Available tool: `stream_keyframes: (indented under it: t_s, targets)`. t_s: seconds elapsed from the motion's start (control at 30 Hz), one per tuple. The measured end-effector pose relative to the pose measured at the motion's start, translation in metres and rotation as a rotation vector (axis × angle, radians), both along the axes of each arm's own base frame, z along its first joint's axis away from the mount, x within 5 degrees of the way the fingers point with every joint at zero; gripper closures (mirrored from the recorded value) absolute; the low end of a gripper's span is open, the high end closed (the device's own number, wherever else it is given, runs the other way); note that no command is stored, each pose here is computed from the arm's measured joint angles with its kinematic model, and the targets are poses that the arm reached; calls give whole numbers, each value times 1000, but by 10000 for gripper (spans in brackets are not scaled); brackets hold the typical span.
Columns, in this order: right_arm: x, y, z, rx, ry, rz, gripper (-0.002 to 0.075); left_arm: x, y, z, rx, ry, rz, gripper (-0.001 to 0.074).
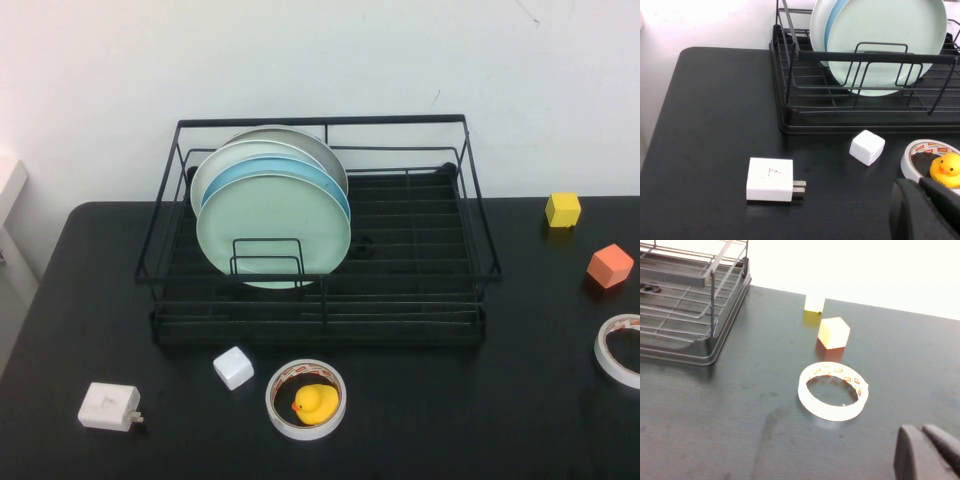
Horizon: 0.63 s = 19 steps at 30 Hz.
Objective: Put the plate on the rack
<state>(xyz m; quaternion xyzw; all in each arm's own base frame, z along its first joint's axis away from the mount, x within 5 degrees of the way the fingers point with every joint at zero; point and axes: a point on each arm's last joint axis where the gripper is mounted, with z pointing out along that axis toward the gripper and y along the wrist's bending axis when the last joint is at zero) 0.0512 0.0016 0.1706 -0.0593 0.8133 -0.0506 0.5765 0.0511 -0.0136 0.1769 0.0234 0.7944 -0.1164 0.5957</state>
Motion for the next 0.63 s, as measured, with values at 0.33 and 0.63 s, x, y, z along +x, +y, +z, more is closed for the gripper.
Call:
stream_keyframes:
  t_s: [0.33, 0.63]
  targets:
    - [0, 0, 0, -7, 0, 1, 726, 0, 0, 0, 0, 0, 0, 736]
    - [0, 0, 0, -11, 0, 2, 726, 0, 0, 0, 0, 0, 0, 736]
